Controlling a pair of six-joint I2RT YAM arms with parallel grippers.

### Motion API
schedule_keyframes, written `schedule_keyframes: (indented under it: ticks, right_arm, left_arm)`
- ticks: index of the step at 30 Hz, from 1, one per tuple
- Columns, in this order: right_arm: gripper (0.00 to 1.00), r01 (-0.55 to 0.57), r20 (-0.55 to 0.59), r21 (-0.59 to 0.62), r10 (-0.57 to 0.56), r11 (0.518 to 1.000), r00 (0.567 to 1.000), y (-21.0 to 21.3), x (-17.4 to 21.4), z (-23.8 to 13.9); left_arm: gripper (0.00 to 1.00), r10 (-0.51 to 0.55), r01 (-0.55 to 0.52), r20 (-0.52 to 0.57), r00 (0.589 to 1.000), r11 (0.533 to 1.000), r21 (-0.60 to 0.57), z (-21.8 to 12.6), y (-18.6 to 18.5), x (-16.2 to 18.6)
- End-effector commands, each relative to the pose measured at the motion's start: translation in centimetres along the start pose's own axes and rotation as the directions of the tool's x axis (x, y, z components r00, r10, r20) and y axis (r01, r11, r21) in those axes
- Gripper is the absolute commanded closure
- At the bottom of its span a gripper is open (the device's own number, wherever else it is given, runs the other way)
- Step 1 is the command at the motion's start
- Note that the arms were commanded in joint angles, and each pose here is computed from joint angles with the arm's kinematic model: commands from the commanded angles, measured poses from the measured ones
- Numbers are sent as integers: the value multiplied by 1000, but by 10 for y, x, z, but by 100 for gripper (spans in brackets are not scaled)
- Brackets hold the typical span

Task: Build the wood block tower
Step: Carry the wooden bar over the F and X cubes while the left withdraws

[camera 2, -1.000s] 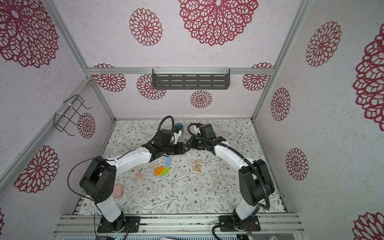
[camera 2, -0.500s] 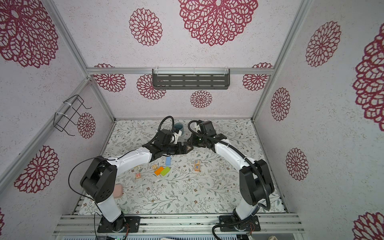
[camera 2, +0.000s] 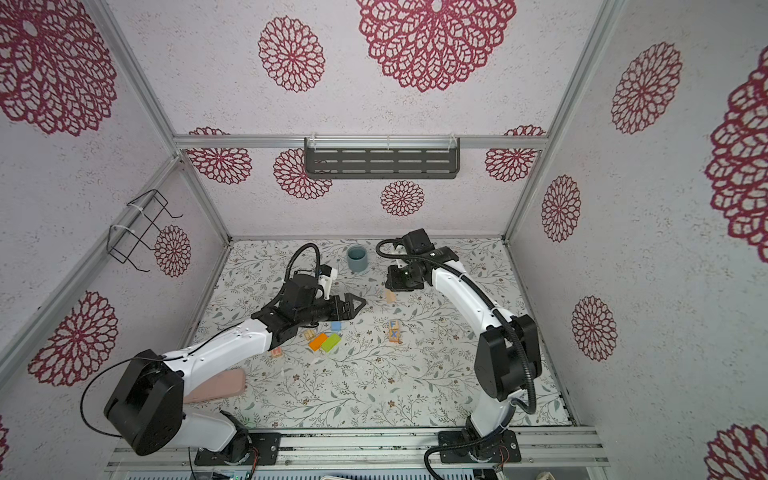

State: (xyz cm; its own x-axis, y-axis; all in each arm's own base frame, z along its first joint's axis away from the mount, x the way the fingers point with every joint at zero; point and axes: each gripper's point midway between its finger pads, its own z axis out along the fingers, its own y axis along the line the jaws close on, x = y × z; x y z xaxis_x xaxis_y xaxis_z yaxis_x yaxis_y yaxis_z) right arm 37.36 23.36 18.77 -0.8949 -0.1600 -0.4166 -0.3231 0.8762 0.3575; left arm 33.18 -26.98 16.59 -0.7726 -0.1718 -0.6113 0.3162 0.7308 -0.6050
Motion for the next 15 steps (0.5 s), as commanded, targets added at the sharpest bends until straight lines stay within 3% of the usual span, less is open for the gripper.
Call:
schedule_keyframes:
  ticks: [1,7,15]
  right_arm:
    - [89,64,-130,153,-44,986,991,-18,23,-7]
    - [89,62,-204,366,14,929,979,-63,47,1]
    - [89,55,-267,442,73,895,961,-96,75,37]
  left_arm:
    - [3,4,-2,55,998,1000,-20,-10,9,-4]
    - [3,-28,28,49,998,1000,-9,-12,17,11]
    - [3,-44,44,33,998,999,-6,-11,23,22]
